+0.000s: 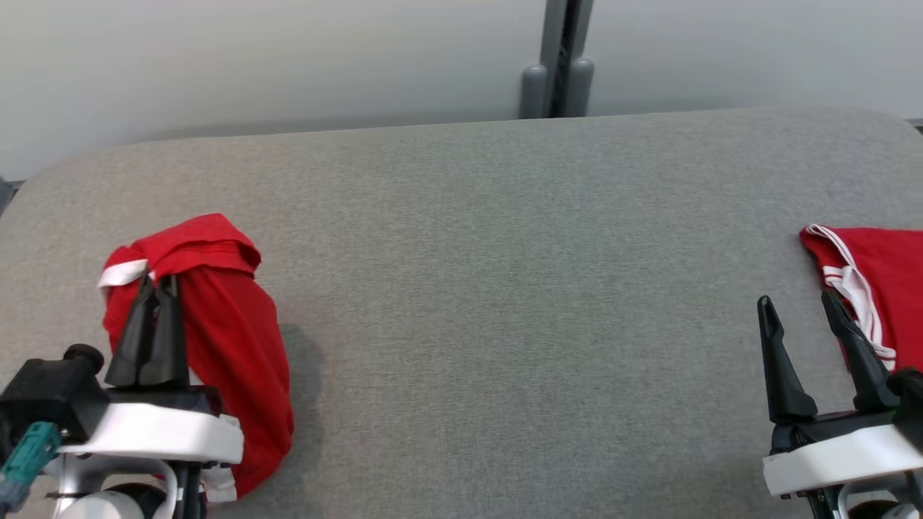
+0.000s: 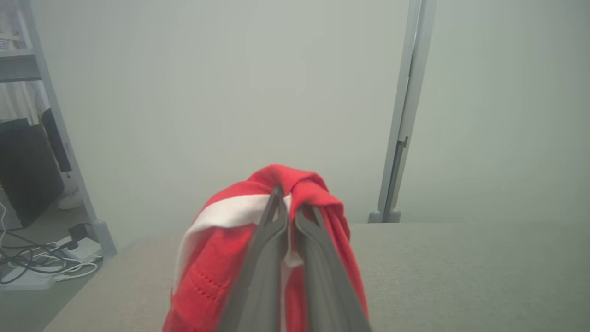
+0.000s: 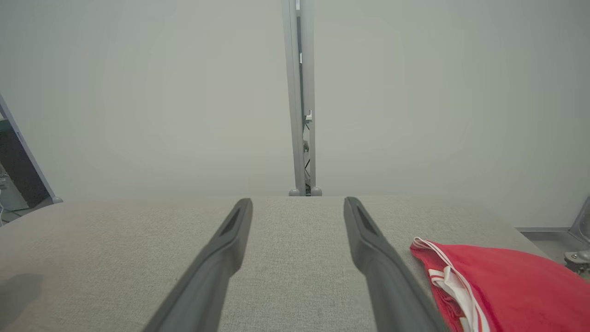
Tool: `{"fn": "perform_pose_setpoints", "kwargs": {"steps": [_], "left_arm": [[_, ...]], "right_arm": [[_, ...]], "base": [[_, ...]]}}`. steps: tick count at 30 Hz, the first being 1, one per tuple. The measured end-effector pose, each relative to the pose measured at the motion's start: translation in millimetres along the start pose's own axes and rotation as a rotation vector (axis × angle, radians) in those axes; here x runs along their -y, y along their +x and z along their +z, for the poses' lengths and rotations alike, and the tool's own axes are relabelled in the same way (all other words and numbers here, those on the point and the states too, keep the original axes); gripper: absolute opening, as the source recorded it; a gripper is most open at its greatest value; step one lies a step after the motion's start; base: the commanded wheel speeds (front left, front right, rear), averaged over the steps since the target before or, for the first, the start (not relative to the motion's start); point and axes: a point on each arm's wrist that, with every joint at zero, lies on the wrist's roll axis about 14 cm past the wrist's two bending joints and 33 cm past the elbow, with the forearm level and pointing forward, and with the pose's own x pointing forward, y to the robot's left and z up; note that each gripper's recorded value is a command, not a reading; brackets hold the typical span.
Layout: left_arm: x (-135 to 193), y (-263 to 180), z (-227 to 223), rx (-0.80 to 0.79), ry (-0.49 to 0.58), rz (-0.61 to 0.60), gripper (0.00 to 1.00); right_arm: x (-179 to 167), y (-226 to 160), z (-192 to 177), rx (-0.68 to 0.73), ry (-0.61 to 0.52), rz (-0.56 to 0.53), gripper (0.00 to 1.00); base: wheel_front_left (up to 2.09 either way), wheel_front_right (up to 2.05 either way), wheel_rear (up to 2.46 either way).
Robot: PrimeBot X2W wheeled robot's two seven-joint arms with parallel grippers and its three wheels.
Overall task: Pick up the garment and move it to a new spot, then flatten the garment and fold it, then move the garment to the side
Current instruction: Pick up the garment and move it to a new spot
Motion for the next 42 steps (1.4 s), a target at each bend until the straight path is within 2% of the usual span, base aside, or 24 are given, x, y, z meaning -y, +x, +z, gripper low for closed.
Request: {"fn": "perform_pose_setpoints", "kwargs": {"steps": [6,9,15,18,22,27,29,30,37,42], "left_arm": [[99,29,-30,-0.107,-0.101,-0.287,0.00],[148,39,-50,-0.167,-0.108,-0.440,0.00],[264,26,-94,-0.301,-0.157,-0.774,0.00],[310,11,-118,-0.371,-0.164,-0.913,0.00],[349,-11,-154,-0.472,-0.162,-1.030,0.00],[359,-28,-204,-0.605,-0.155,-1.064,0.00],[361,-32,-209,-0.616,-0.173,-1.070,0.96],[361,-32,-209,-0.616,-0.173,-1.070,1.00],[351,-18,-170,-0.457,-0.279,-1.008,1.00],[301,13,-145,-0.318,-0.275,-0.825,1.00]], "right_arm": [[30,-14,11,0.036,0.000,-0.097,1.00],[44,-22,8,0.029,0.003,-0.147,1.00],[84,-45,-1,0.017,0.002,-0.285,1.00],[96,-53,-10,-0.005,0.010,-0.331,1.00],[111,-61,-20,-0.025,0.011,-0.389,1.00],[124,-67,-35,-0.061,0.010,-0.439,1.00],[128,-70,-40,-0.075,0.009,-0.455,1.00],[128,-70,-40,-0.075,0.009,-0.455,1.00],[124,-54,-40,-0.060,0.002,-0.419,1.00],[110,-37,-36,-0.044,-0.005,-0.356,1.00]], "base": [[0.00,0.00,0.00],[0.00,0.00,0.00],[0.00,0.00,0.00],[0.00,0.00,0.00],[0.00,0.00,0.00],[0.00,0.00,0.00],[0.00,0.00,0.00],[0.00,0.00,0.00],[0.00,0.00,0.00],[0.00,0.00,0.00]]}}
